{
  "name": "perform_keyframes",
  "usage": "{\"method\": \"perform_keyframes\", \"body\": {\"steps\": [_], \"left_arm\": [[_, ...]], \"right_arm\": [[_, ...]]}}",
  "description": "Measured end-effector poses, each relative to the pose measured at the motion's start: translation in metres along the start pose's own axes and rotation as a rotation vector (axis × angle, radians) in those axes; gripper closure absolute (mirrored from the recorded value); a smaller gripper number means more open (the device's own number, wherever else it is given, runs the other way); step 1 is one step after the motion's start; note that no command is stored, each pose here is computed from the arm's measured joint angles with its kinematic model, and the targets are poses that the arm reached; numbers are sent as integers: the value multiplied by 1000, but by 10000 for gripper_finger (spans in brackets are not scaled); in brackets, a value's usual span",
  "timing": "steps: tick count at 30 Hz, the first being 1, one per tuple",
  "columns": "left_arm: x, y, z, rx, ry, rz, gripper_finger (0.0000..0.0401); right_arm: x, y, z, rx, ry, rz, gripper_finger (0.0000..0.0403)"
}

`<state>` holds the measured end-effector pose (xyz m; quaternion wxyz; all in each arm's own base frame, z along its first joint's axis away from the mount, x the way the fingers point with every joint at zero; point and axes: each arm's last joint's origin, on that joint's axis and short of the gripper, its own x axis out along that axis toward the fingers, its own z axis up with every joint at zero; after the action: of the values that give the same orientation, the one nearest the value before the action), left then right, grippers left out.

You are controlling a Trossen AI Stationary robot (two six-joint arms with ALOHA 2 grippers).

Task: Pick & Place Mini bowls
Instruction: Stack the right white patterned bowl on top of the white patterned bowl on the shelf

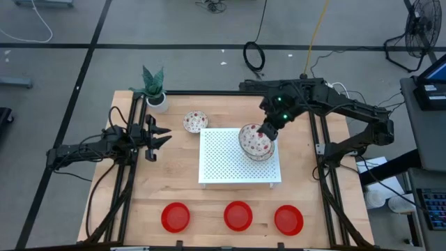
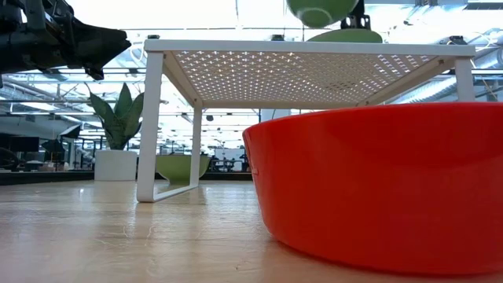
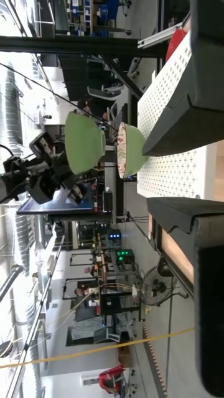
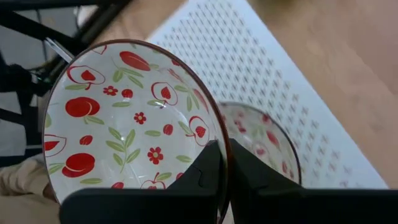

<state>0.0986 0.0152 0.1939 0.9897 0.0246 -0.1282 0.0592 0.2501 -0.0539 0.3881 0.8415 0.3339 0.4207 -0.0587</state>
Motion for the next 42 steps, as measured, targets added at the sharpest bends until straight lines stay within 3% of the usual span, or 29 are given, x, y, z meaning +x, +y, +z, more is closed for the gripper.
{"method": "perform_keyframes", "body": {"steps": [12,42], "left_arm": [[0,0,0,0,0,0,281],[0,0,0,0,0,0,281]], "right_arm": [[0,-5,-7,40,41,-111,399],[0,-7,-9,43,39,-184,399]]}}
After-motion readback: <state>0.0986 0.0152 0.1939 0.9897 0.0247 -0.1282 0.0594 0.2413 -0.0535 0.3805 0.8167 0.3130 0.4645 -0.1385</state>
